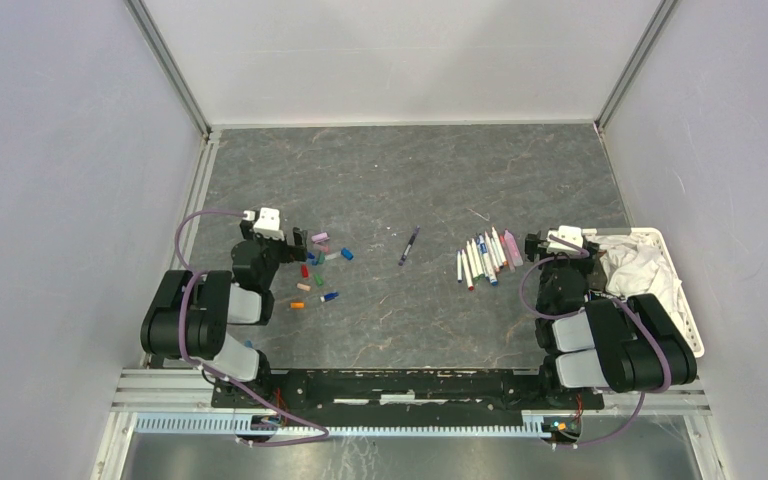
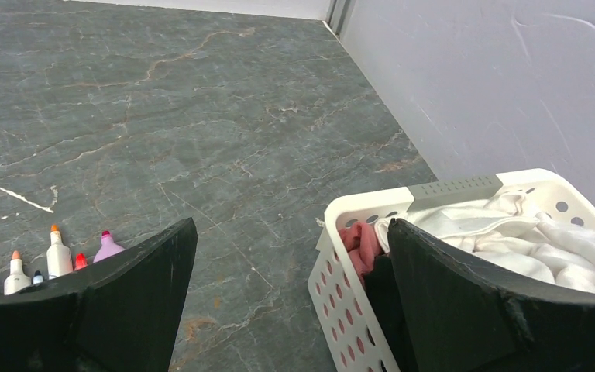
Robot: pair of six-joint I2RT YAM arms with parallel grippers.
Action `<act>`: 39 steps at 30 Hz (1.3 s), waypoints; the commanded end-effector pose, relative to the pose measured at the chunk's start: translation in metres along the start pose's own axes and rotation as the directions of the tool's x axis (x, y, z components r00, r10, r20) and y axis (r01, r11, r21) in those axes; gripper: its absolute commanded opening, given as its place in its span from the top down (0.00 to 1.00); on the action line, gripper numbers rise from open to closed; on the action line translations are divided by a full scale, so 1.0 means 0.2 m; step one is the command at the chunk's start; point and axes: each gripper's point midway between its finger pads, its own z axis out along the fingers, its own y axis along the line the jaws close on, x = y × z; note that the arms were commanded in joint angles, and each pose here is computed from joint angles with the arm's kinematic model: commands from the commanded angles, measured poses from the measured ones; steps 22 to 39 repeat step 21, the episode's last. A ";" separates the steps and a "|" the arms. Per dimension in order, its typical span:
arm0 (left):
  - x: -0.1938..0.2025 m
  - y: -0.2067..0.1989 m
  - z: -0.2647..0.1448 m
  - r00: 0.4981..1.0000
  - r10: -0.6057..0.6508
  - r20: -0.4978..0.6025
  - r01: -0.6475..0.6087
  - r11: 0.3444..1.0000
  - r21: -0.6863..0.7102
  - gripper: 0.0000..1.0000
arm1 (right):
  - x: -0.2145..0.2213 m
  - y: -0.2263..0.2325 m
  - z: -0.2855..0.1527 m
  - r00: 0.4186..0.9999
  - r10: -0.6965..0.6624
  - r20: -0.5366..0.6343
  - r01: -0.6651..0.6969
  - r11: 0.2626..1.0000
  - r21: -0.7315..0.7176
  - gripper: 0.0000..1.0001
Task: Open the pen caps
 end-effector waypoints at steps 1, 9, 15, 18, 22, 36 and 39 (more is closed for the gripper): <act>-0.09 0.03 0.02 0.997 -0.031 0.068 0.033 0.999 -0.032 0.00 | 0.15 -0.01 -0.14 0.998 -0.009 -0.069 0.007 0.999 -0.031 0.02; -0.09 0.03 0.02 0.997 -0.033 0.067 0.035 0.999 -0.031 0.00 | 0.15 -0.01 -0.14 0.998 -0.009 -0.068 0.007 0.999 -0.032 0.02; -0.09 0.04 0.02 0.997 -0.033 0.065 0.035 0.999 -0.031 0.00 | 0.14 -0.01 -0.14 0.998 -0.008 -0.067 0.006 0.999 -0.032 0.02; -0.09 0.03 0.03 0.997 -0.033 0.063 0.035 0.999 -0.030 0.00 | 0.15 -0.01 -0.14 0.998 -0.009 -0.068 0.007 0.999 -0.031 0.02; -0.09 0.03 0.03 0.997 -0.034 0.063 0.035 0.999 -0.030 0.00 | 0.15 -0.01 -0.14 0.998 -0.008 -0.068 0.006 0.999 -0.032 0.02; -0.09 0.03 0.03 0.997 -0.034 0.063 0.035 0.999 -0.030 0.00 | 0.15 -0.01 -0.14 0.998 -0.008 -0.068 0.006 0.999 -0.032 0.02; -0.09 0.03 0.03 0.997 -0.034 0.063 0.035 0.999 -0.030 0.00 | 0.15 -0.01 -0.14 0.998 -0.008 -0.068 0.006 0.999 -0.032 0.02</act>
